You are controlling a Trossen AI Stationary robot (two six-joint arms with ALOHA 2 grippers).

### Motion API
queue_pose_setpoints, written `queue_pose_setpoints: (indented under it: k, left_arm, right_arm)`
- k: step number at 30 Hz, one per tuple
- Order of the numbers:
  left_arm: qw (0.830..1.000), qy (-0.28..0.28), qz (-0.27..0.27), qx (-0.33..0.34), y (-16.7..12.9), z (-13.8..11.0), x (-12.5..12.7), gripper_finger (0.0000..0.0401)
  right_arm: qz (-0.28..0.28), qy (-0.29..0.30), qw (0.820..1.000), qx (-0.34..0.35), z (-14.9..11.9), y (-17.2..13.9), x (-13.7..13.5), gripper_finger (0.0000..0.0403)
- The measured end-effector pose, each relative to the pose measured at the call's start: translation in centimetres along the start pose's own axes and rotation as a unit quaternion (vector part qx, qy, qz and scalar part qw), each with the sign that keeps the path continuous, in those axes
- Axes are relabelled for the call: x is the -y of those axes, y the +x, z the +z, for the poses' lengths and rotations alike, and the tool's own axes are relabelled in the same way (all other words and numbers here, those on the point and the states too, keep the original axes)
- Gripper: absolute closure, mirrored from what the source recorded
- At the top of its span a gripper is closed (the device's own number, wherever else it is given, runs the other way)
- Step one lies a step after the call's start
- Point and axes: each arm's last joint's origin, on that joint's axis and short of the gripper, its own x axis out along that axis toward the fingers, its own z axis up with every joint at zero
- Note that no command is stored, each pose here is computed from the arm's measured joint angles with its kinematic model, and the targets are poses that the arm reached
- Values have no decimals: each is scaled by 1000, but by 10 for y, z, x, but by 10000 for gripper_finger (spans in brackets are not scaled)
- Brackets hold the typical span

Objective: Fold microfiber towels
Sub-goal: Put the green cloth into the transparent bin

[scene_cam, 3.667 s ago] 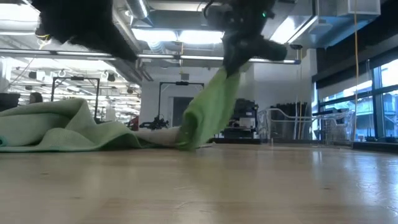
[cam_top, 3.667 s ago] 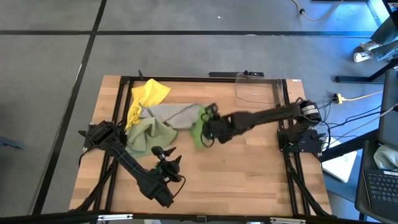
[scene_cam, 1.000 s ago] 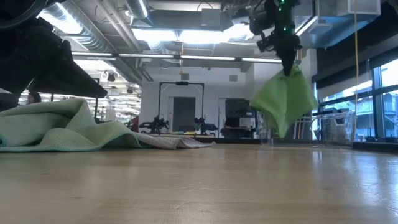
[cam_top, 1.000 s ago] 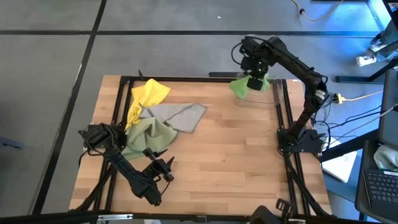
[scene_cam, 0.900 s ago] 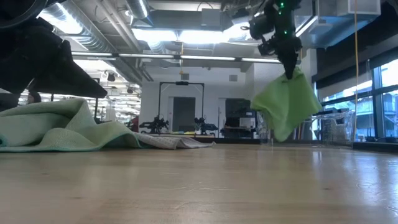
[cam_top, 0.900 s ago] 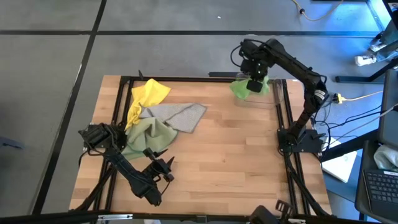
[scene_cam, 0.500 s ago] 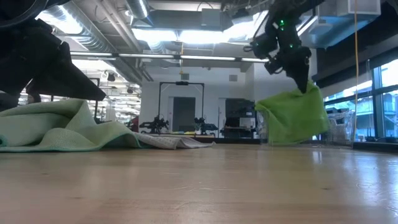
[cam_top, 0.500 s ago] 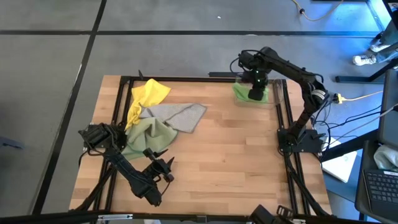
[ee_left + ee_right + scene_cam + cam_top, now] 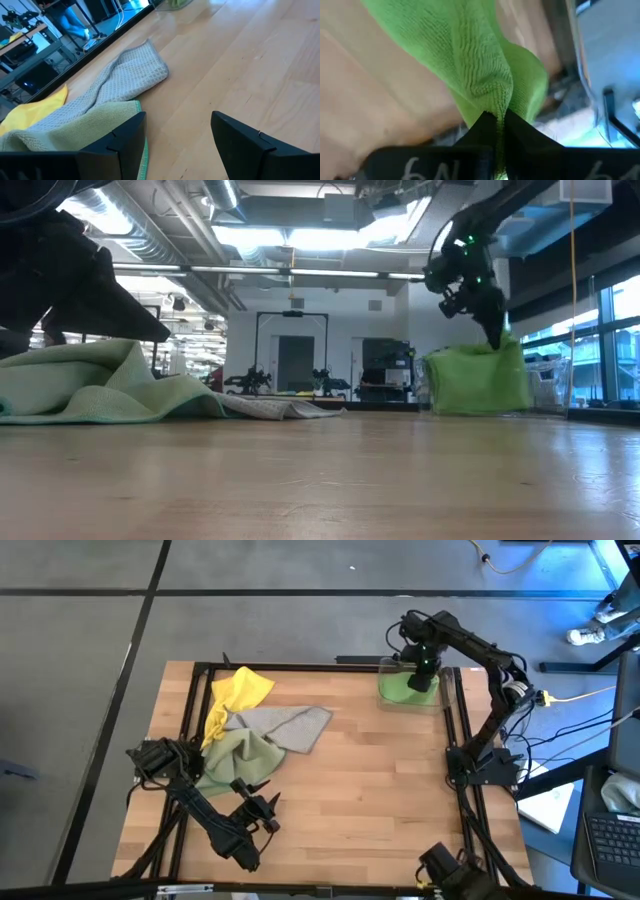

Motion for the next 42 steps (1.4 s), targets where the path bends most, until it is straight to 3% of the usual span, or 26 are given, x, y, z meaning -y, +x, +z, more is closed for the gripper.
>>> queue_pose_setpoints:
  k: [7,15,24,33,42]
  left_arm:
    - [1000,5,0,0,0,0,0,184]
    - [1000,6,1,3,1,0,-1,184]
    - [1000,6,2,3,1,0,-1,184]
    - [1000,5,6,0,4,1,0,184]
    - [1000,2,-1,-1,1,-1,1,184]
  right_arm:
    - [20,9,1000,-12,0,31,7,387]
    - [-32,3,998,-57,-3,44,8,388]
    - [-64,11,997,31,8,-1,10,392]
    - [-118,-4,983,137,25,-59,-1,389]
    - [-91,-47,993,62,18,-46,-21,389]
